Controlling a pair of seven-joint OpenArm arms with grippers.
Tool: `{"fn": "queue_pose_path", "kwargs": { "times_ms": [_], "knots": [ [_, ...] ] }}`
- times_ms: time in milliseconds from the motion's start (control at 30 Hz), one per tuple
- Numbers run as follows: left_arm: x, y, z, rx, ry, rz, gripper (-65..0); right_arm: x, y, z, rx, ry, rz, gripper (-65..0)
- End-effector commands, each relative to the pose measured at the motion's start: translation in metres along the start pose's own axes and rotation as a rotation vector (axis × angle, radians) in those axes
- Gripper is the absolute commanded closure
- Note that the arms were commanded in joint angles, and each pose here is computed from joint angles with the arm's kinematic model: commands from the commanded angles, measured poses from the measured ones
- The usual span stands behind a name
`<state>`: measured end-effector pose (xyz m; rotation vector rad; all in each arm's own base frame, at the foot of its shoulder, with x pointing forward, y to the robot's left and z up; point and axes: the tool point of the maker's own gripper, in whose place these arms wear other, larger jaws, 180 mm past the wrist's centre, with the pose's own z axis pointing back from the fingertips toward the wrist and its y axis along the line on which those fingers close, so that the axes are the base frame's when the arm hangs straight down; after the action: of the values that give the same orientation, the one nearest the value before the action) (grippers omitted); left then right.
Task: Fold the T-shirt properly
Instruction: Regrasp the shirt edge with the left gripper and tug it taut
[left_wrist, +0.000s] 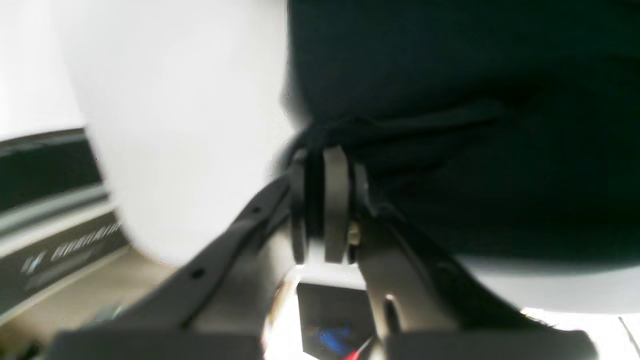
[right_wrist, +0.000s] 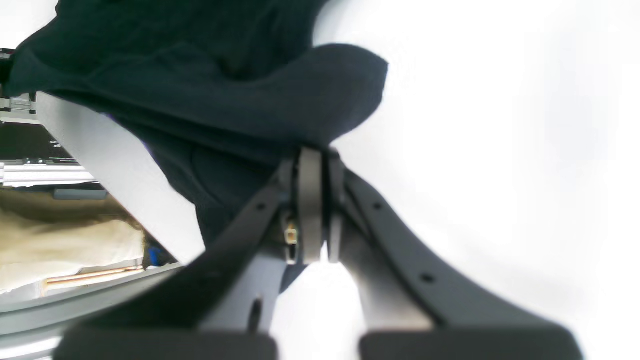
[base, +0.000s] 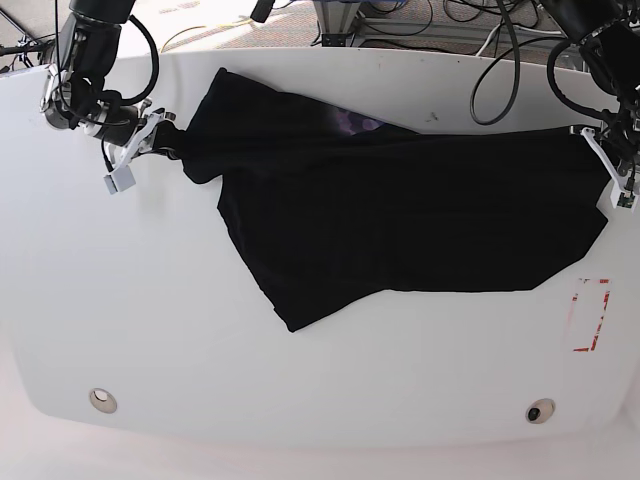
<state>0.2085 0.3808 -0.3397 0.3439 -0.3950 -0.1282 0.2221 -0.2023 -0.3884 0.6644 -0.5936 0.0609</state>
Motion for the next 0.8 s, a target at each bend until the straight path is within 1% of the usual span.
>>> {"fn": "queue_pose_path", "kwargs": {
  "times_ms": [0, 33, 100, 167, 200, 233, 333, 433, 467, 600, 667, 767],
  "knots": [
    [0.003, 0.019, 0.008, 0.062, 0.008, -0.012, -14.6, 0.014, -0.007, 0.010, -0.030, -0.030, 0.030, 0.0],
    [0.002, 0.020, 0.009, 0.066, 0.008, -0.009, -21.7, 0.014, -0.007, 0.010, -0.030, -0.030, 0.030, 0.0],
    [0.000, 0.022, 0.009, 0.072, 0.013, -0.002, -32.5, 0.013, -0.007, 0.010, -0.030, -0.029, 0.029, 0.0],
    [-0.003, 0.027, 0.010, 0.081, 0.017, 0.014, -45.7, 0.013, -0.007, 0.010, -0.030, -0.029, 0.029, 0.0],
    [-0.003, 0.031, 0.012, 0.091, 0.016, 0.018, -49.7, 0.014, -0.007, 0.010, -0.030, -0.030, 0.030, 0.0],
    [-0.003, 0.035, 0.013, 0.098, 0.012, 0.021, -51.2, 0.014, -0.007, 0.010, -0.030, -0.030, 0.030, 0.0],
    [-0.004, 0.052, 0.020, 0.134, 0.009, 0.032, -51.7, 0.014, -0.006, 0.010, -0.029, -0.029, 0.032, 0.0],
    [-0.002, 0.053, 0.021, 0.126, -0.010, 0.049, -51.7, 0.014, -0.006, 0.010, -0.028, -0.028, 0.032, 0.0],
    [0.002, 0.048, 0.021, 0.103, -0.024, 0.046, -51.7, 0.014, -0.005, 0.009, -0.026, -0.028, 0.032, 0.0],
    [0.009, 0.022, 0.020, 0.002, -0.027, 0.015, -51.7, 0.014, -0.005, 0.009, -0.025, -0.027, 0.034, 0.0],
    [0.015, 0.007, 0.022, -0.051, -0.061, 0.020, -51.7, 0.014, -0.005, 0.009, -0.025, -0.027, 0.034, 0.0],
    [0.018, -0.030, 0.022, -0.176, -0.123, 0.040, -51.7, 0.014, -0.005, 0.009, -0.025, -0.027, 0.034, 0.0]
  ]
}}
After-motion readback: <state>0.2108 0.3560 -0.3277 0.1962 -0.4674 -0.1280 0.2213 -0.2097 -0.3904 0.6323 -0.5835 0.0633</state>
